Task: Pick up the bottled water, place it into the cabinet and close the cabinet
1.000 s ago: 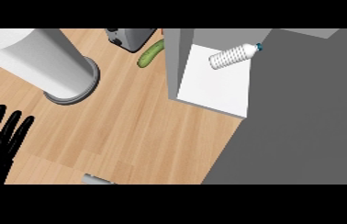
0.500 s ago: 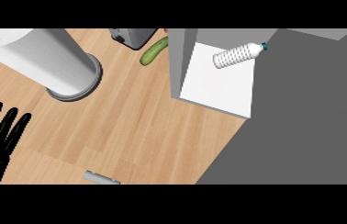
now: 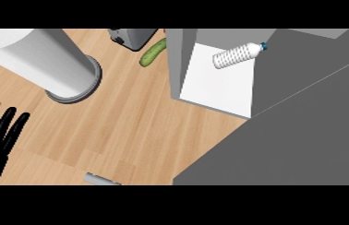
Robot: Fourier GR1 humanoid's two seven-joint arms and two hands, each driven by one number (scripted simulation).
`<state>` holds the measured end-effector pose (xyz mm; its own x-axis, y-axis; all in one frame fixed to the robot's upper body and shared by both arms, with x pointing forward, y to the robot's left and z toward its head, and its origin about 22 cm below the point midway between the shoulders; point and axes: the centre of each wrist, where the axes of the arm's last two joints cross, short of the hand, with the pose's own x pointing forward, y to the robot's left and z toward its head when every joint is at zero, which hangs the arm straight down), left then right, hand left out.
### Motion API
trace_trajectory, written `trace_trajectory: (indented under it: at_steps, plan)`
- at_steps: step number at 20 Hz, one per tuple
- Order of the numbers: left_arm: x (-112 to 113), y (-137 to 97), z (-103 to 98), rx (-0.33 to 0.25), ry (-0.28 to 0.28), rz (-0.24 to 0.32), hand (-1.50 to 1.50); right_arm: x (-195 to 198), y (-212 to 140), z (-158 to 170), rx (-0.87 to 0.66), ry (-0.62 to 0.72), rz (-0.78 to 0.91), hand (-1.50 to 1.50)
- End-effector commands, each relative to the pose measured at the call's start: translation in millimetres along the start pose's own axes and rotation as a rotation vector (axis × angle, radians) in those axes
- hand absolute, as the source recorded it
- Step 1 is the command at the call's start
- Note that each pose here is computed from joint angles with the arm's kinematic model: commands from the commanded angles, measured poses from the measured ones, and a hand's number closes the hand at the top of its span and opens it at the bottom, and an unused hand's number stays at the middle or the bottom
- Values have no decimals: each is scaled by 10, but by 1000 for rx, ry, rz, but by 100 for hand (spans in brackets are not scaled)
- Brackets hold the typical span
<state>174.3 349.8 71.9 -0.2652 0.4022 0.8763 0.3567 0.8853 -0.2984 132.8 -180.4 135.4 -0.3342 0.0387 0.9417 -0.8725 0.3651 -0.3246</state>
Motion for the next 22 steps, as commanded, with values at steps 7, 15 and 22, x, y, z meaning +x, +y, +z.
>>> trace_trajectory:
  at_steps: [7, 15, 22]
  plan:
    - [-1, 48, 22, 6, 24, 5, -150, -295, -346, -587, -119, 179, -19, 150]
    - [-26, 114, 63, 32, 6, 10, -150, -306, -764, -1073, -241, 179, -51, 150]
    - [-18, 168, 109, 69, 3, 8, -150, -248, -1290, -1485, -524, 220, -60, 150]
